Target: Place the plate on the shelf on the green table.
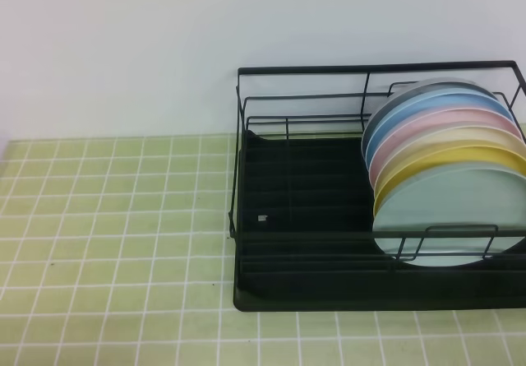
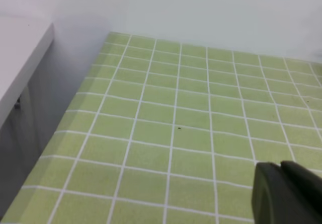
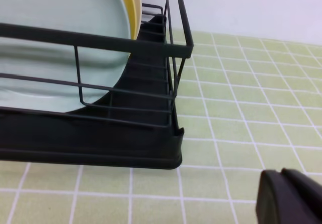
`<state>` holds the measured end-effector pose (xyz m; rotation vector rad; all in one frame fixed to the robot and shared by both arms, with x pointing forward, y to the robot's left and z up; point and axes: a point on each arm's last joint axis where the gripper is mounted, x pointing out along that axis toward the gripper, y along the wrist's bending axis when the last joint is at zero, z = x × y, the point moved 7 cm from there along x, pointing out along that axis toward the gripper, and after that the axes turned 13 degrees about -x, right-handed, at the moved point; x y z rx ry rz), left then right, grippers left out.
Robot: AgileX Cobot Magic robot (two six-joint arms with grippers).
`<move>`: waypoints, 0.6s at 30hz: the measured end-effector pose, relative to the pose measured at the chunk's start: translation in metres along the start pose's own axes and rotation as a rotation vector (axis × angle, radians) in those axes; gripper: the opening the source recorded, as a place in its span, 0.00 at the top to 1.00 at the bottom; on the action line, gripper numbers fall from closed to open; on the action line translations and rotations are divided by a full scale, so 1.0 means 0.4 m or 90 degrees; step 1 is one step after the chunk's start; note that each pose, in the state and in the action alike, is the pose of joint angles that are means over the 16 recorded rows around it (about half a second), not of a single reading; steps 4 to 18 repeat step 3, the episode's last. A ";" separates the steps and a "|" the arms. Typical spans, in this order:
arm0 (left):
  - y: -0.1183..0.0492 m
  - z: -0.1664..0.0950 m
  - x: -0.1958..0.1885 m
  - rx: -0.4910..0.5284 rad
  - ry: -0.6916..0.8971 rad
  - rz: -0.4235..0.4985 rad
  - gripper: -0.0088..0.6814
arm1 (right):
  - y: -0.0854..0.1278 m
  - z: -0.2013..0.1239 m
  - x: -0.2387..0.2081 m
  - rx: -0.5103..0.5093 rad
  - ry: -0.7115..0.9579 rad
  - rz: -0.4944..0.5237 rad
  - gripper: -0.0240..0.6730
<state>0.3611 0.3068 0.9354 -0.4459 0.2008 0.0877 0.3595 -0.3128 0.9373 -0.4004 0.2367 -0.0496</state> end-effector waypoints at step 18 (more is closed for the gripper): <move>0.000 0.000 0.000 0.000 0.000 0.000 0.99 | 0.000 0.000 0.000 0.000 0.000 0.000 0.97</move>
